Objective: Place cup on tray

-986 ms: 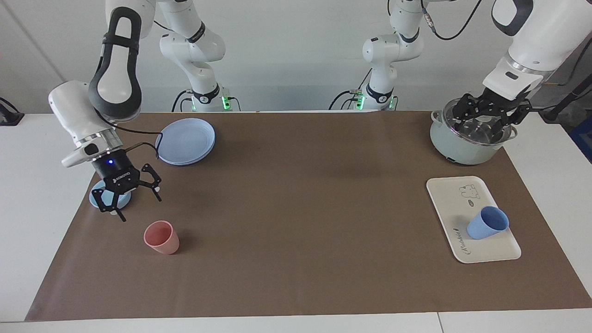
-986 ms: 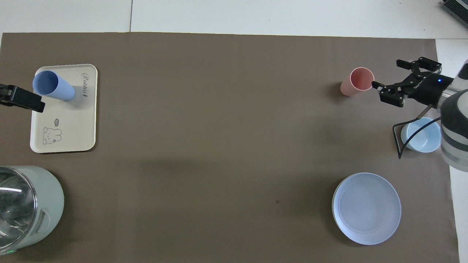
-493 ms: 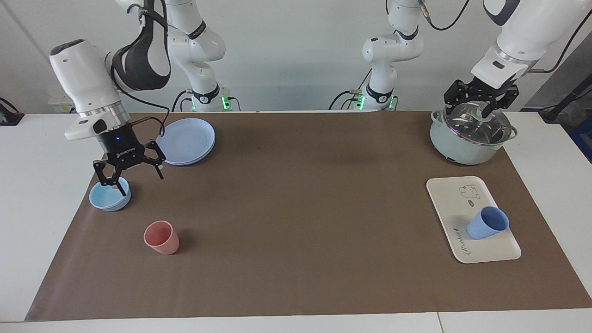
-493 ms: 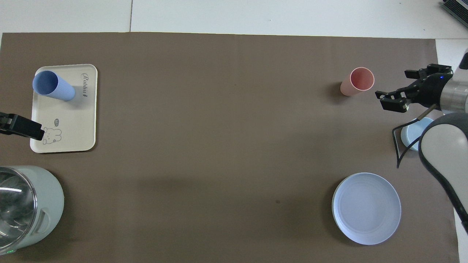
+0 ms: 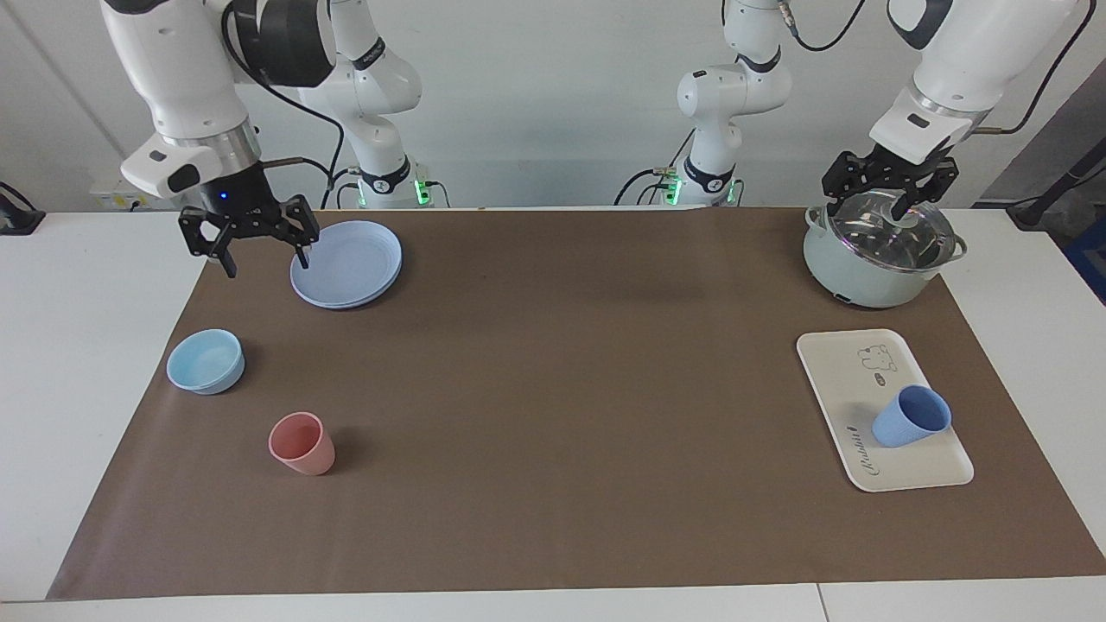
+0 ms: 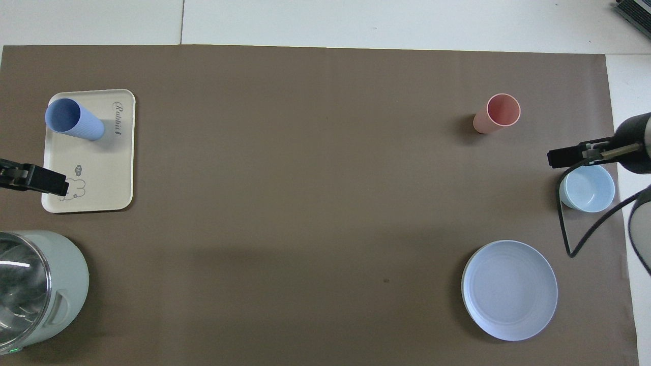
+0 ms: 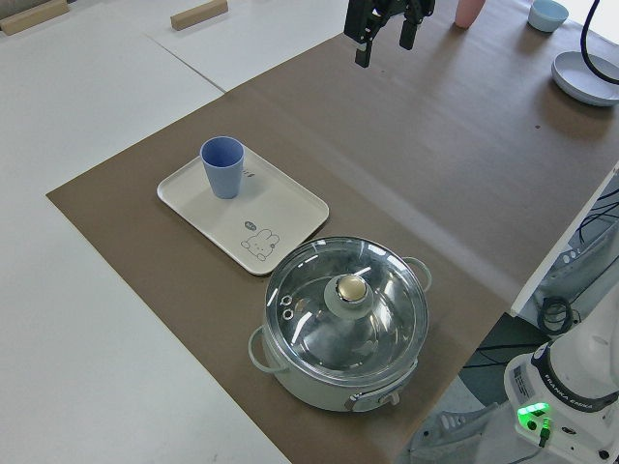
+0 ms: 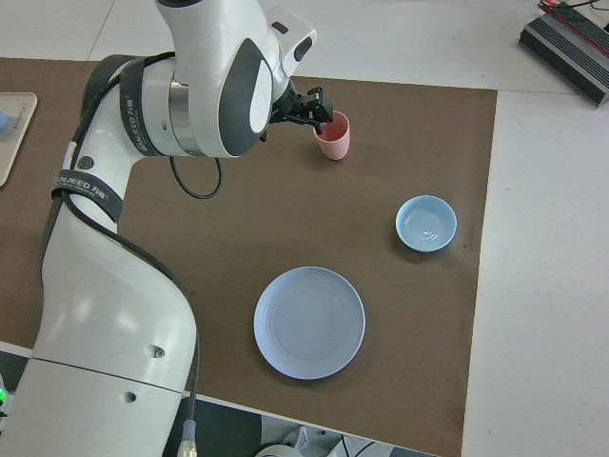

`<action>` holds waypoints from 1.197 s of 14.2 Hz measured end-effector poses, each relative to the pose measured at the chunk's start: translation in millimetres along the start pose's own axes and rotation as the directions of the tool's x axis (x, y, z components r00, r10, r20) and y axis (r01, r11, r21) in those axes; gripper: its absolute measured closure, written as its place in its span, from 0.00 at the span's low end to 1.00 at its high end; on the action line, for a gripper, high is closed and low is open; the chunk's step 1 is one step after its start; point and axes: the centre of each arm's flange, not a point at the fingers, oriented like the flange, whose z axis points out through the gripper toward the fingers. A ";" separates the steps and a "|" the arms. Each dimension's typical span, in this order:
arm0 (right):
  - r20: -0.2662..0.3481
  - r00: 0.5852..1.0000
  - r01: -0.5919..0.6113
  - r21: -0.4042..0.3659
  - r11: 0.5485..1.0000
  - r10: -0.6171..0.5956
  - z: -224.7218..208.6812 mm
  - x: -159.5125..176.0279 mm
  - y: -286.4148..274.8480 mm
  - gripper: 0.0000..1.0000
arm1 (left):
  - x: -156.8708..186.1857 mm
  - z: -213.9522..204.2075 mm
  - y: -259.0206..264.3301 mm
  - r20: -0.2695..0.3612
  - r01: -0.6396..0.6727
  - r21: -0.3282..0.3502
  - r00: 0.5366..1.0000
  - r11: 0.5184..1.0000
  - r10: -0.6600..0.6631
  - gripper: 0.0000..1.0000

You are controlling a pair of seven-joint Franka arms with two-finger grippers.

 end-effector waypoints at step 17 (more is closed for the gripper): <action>0.115 0.988 -0.103 -0.004 0.995 0.102 -17.4 -13.4 -11.3 0.00 | 20.0 9.3 5.9 -0.063 0.026 -0.021 0.998 0.999 -0.027 0.00</action>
